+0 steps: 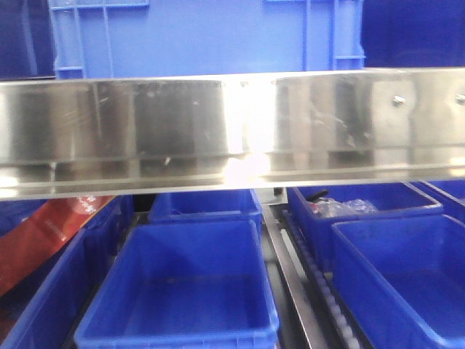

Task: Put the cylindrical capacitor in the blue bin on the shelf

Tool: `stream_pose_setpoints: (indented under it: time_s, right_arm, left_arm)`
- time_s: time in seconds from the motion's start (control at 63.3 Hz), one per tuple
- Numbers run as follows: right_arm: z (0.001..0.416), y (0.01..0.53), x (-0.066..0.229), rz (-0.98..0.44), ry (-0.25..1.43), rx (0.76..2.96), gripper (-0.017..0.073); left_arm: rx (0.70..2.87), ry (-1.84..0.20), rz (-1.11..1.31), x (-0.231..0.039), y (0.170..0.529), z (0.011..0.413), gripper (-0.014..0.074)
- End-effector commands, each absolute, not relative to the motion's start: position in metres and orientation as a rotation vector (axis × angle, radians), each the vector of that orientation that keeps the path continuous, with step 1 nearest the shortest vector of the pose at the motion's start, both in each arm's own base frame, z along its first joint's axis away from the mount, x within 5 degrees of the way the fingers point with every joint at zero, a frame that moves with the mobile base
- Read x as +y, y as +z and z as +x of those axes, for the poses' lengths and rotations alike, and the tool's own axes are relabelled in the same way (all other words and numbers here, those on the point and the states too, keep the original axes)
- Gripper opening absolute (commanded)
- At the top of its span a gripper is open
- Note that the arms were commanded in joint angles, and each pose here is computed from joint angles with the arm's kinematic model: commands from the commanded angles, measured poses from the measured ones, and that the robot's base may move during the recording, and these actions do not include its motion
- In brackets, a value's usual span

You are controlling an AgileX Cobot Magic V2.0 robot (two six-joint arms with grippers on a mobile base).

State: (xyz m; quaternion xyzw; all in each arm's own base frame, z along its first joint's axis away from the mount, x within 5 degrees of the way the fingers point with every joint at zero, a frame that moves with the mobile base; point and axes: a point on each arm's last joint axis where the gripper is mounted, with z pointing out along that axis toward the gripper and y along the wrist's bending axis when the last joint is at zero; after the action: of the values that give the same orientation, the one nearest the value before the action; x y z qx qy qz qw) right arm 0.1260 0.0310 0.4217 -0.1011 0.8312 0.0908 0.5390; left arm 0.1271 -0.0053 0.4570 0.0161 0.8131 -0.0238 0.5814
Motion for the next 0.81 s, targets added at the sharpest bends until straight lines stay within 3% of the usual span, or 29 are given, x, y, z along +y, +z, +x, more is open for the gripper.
stream_pose_setpoints:
  time_s: [0.0, 0.79]
  right_arm:
    - [0.1255, 0.4266, 0.0303, -0.243, 0.204, 1.941, -0.0162]
    - [0.1255, 0.4266, 0.0303, -0.243, 0.204, 1.941, -0.0162]
  left_arm:
    - [1.867, -0.066, 0.039, -0.0062, 0.4612, 0.1251, -0.0111]
    - [1.867, -0.066, 0.039, -0.0062, 0.4612, 0.1251, -0.0111]
